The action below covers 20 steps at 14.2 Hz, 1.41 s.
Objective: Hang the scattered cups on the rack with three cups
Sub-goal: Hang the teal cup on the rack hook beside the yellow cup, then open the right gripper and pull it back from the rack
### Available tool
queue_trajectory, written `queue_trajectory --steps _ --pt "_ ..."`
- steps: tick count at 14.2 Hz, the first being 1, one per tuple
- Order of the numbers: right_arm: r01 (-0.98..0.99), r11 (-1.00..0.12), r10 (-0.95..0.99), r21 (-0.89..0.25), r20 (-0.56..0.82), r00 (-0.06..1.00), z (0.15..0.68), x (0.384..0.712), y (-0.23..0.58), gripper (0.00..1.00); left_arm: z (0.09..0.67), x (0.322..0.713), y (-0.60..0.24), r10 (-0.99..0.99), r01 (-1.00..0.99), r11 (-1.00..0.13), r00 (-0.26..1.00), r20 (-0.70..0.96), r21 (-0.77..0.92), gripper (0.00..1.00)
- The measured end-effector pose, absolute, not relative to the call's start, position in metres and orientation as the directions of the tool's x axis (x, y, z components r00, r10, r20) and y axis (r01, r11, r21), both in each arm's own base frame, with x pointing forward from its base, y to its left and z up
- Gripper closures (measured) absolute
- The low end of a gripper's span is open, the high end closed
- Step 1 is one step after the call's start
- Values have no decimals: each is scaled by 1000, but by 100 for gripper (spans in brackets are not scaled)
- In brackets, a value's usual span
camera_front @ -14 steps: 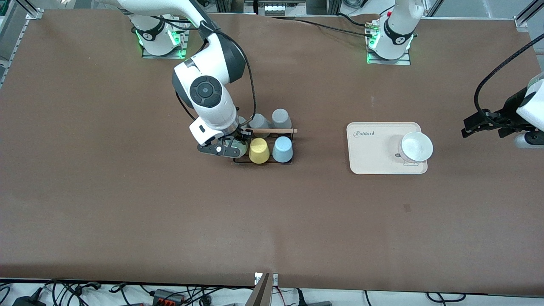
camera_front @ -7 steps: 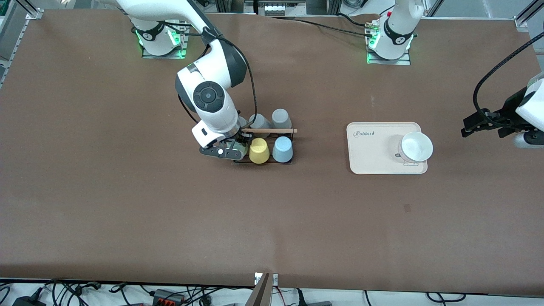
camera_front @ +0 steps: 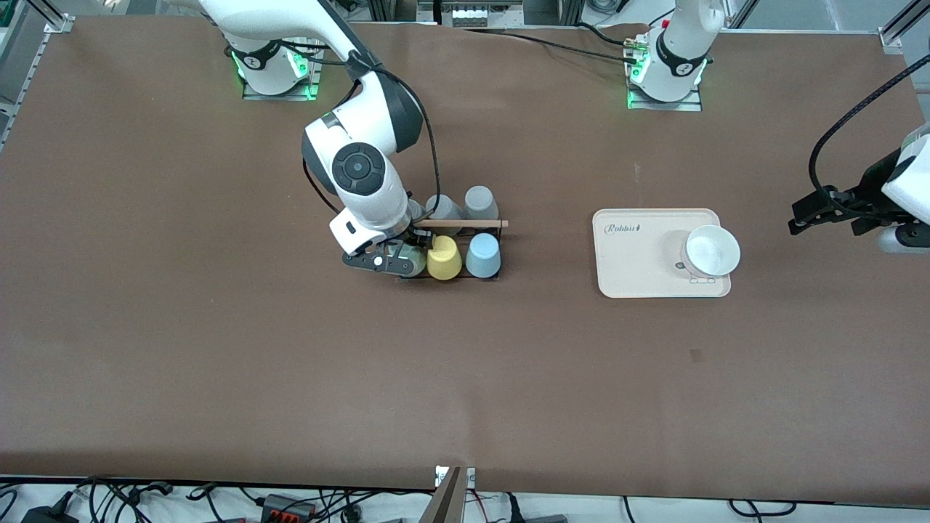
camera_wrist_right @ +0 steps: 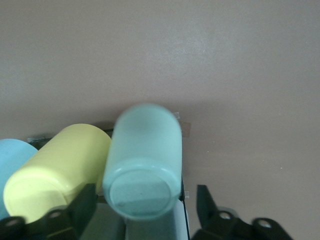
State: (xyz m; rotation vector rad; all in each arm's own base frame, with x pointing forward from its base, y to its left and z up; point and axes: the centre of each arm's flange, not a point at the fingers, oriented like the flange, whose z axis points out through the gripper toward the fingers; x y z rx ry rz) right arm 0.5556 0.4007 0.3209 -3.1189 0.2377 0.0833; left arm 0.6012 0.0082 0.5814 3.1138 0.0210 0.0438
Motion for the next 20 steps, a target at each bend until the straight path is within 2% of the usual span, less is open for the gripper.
queue_trajectory --steps 3,4,7,12,16,20 --pt "-152 -988 -151 -9 -54 987 321 556 401 5 583 600 5 9 8 -1000 999 30 28 0" --pt "-152 -988 -151 -9 -54 987 321 556 401 0 583 599 4 7 7 -1000 1000 30 28 0" --pt "-152 -988 -151 -22 -39 988 333 558 401 0 584 596 4 8 7 -1000 1000 29 29 0" --pt "-201 -979 -200 -40 -9 980 421 569 363 0 584 595 4 18 17 -999 999 30 29 0" --pt "-228 -972 -230 -57 32 973 505 594 258 0 584 595 4 21 20 -999 999 30 29 0" --pt "-242 -968 -246 -62 79 966 570 608 105 0 584 595 4 20 20 -999 999 30 29 0"
